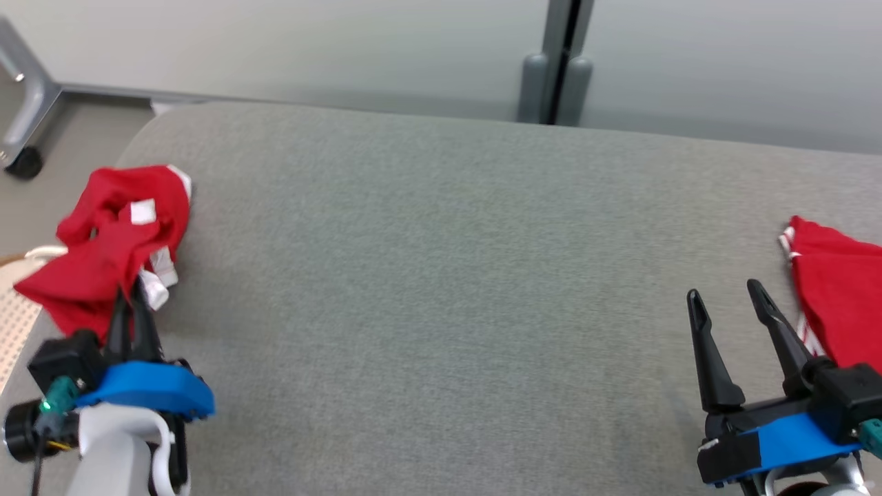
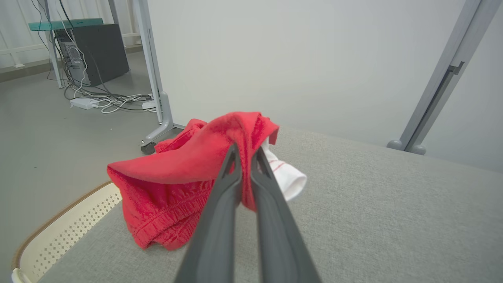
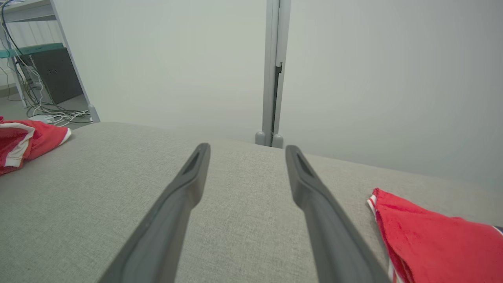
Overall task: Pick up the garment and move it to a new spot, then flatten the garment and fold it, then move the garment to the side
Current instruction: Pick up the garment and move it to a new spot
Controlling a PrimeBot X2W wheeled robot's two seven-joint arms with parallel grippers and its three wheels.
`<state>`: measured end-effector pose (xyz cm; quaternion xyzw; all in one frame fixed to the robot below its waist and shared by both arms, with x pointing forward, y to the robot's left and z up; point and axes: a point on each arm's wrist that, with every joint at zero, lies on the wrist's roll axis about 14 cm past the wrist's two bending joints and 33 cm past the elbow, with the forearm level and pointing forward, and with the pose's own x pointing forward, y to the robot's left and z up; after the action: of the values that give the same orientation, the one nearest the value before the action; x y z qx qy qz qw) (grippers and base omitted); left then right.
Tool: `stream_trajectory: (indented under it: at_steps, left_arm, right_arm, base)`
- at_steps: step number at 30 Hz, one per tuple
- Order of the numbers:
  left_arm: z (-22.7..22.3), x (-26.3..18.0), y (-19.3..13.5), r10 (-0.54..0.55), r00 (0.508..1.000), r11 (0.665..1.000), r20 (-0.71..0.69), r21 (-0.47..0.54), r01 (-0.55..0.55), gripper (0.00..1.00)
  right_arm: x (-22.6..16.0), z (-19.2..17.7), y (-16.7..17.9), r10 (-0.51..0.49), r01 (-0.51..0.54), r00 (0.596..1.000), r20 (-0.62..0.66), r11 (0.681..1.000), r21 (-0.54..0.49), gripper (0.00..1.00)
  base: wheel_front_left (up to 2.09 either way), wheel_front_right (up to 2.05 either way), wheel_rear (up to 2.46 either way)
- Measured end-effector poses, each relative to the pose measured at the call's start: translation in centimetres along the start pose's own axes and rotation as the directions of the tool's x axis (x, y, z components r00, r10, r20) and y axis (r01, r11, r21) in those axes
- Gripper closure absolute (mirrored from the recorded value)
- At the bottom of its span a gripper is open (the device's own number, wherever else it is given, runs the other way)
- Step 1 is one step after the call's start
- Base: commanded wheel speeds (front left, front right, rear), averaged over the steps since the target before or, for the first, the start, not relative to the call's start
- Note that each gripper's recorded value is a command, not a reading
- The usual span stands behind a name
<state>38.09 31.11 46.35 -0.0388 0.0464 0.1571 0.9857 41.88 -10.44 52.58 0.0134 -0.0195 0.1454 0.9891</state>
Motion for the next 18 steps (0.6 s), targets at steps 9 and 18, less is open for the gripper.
stream_trajectory:
  at_steps: [9, 18]
  left_arm:
    - [0.0, -2.8, -12.8, -0.350, 0.936, 0.936, -0.021, -0.037, 0.349, 1.00]
    - [-3.2, -8.7, -31.9, -0.826, 0.550, 0.563, -0.121, -0.127, 0.817, 1.00]
  right_arm:
    - [-4.4, 0.7, -4.1, -0.149, 0.148, 0.989, 0.005, 0.989, 0.017, 0.00]
    - [-7.4, -1.6, -8.6, -0.308, 0.310, 0.950, -0.053, 0.950, 0.039, 0.00]
  base:
    - [0.00, 0.00, 0.00]
    - [0.00, 0.00, 0.00]
